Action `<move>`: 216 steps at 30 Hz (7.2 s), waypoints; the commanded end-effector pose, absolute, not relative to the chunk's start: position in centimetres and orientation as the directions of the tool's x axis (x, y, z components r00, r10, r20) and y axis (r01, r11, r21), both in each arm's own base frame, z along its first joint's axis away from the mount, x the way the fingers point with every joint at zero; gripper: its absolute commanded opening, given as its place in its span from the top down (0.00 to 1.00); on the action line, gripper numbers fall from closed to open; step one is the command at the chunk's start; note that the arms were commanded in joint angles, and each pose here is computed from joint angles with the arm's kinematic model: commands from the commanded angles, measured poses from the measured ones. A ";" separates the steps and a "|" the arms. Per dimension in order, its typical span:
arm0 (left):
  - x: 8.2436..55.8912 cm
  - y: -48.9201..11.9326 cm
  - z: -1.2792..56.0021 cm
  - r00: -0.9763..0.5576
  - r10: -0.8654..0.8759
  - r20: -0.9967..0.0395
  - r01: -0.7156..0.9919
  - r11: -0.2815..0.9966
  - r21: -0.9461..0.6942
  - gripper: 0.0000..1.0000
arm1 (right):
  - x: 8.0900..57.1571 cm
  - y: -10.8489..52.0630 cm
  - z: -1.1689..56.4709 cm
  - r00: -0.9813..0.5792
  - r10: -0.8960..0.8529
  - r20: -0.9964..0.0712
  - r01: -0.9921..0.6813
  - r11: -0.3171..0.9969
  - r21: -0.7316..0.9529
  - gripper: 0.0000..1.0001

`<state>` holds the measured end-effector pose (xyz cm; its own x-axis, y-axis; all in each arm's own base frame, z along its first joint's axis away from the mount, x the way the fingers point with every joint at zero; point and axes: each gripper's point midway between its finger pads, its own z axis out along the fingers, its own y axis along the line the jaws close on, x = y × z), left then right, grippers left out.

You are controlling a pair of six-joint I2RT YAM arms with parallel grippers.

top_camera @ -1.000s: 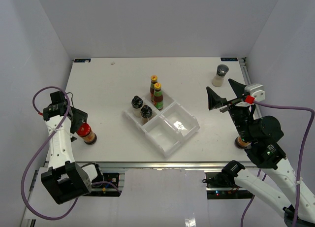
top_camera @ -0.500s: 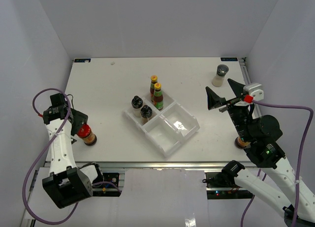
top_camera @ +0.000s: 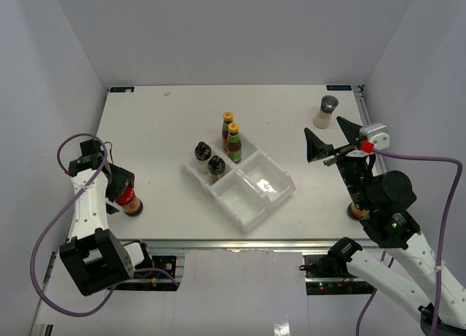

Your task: Organize the condiment bottles

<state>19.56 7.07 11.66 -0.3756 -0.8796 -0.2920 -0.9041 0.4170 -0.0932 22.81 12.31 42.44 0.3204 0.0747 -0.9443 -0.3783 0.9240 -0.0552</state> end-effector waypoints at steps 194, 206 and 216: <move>27.5 -11.2 16.2 -0.663 -0.187 -0.725 -0.101 0.982 -0.161 0.02 | 18.8 -8.6 14.4 -0.436 0.631 -0.642 0.781 0.620 0.079 0.05; 27.6 -11.0 16.4 -0.659 -0.176 -0.731 -0.097 0.984 -0.150 0.02 | 19.3 -8.8 12.6 -0.431 0.640 -0.636 0.786 0.613 0.083 0.05; 27.4 -10.7 16.6 -0.650 -0.176 -0.739 -0.099 0.984 -0.147 0.02 | 19.3 -9.3 11.6 -0.430 0.634 -0.643 0.794 0.604 0.065 0.08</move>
